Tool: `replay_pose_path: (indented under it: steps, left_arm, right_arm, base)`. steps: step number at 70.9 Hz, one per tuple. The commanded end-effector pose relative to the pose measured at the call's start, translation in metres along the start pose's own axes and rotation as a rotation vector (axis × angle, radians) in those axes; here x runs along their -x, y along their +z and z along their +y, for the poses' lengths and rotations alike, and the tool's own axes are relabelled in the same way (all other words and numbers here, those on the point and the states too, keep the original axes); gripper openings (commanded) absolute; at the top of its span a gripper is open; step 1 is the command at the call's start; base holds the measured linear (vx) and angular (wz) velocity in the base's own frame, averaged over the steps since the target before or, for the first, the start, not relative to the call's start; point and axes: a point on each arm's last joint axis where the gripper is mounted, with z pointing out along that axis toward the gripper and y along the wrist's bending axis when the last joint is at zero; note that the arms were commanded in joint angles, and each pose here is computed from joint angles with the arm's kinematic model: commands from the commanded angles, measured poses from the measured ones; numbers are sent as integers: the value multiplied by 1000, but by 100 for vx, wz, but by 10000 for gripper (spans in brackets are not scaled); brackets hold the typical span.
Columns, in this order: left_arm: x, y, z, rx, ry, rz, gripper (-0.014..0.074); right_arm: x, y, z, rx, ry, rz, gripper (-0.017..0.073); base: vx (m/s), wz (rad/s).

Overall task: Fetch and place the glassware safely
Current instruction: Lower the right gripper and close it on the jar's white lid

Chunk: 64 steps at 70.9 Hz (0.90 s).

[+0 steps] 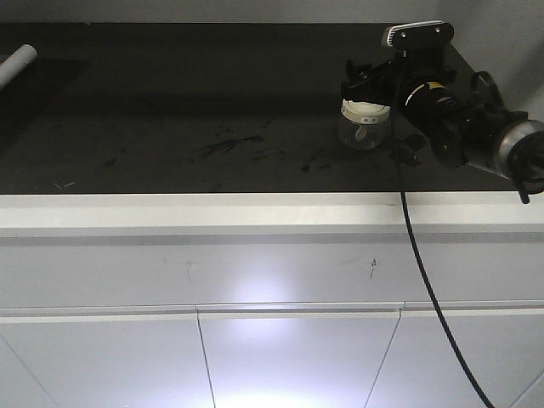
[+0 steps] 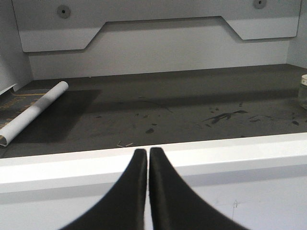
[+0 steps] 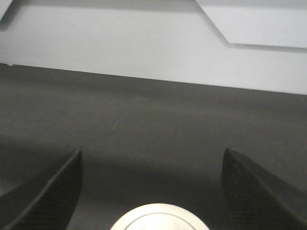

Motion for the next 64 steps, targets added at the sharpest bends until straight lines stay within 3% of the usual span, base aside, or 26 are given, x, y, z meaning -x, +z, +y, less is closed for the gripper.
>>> replay_pose_path:
  steps: [1, 29, 64]
  left_arm:
    - [14, -1, -1, -11, -14, -83, -7]
    - [14, -1, -1, -11, -14, -83, -7]
    - [14, -1, -1, -11, -14, -83, -7]
  right_arm:
    - [41, 1, -4, -2, -4, -152, 569]
    - [12, 20, -4, 1, 2, -112, 540]
    - [-3, 25, -3, 3, 2, -86, 318]
  base:
    - [0, 0]
    - [0, 0]
    - [0, 0]
